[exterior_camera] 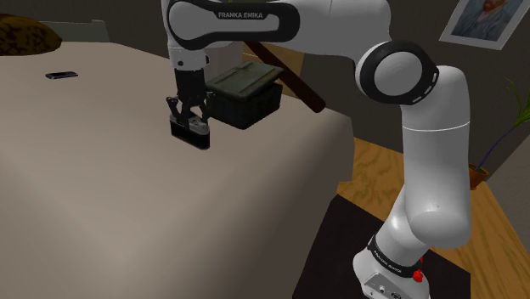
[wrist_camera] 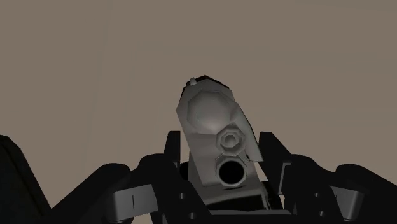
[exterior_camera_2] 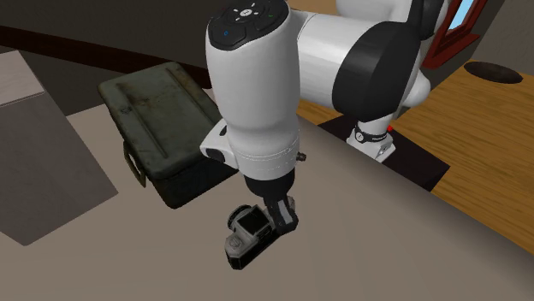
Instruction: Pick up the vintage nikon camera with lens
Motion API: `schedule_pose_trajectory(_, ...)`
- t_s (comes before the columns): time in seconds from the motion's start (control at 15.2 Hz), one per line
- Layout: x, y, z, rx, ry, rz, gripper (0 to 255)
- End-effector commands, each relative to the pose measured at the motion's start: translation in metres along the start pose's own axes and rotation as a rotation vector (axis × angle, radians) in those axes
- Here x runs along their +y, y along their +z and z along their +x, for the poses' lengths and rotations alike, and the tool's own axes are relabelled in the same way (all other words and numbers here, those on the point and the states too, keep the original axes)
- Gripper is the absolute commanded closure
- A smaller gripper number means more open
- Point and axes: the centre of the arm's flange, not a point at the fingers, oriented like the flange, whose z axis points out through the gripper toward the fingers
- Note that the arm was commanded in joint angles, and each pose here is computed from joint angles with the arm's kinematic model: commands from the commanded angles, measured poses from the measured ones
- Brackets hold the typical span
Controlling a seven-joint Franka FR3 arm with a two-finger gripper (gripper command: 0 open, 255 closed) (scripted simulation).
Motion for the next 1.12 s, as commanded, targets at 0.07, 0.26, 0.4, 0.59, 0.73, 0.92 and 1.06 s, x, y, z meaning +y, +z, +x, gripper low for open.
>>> schedule_pose_trajectory(0.07, 0.0, -0.004, 0.0, -0.002, 0.0, 0.0, 255)
schedule_pose_trajectory(0.26, 0.001, -0.02, -0.002, -0.002, 0.0, 0.0, 255)
schedule_pose_trajectory(0.4, 0.001, -0.031, -0.003, -0.002, 0.0, 0.0, 255)
schedule_pose_trajectory(0.59, 0.002, -0.046, -0.005, -0.002, 0.0, 0.0, 255)
schedule_pose_trajectory(0.73, 0.002, -0.057, -0.006, -0.002, 0.0, 0.0, 255)
schedule_pose_trajectory(0.92, 0.003, -0.073, -0.008, -0.002, 0.0, 0.0, 255)
schedule_pose_trajectory(1.06, 0.003, -0.079, -0.008, -0.002, 0.0, 0.0, 255)
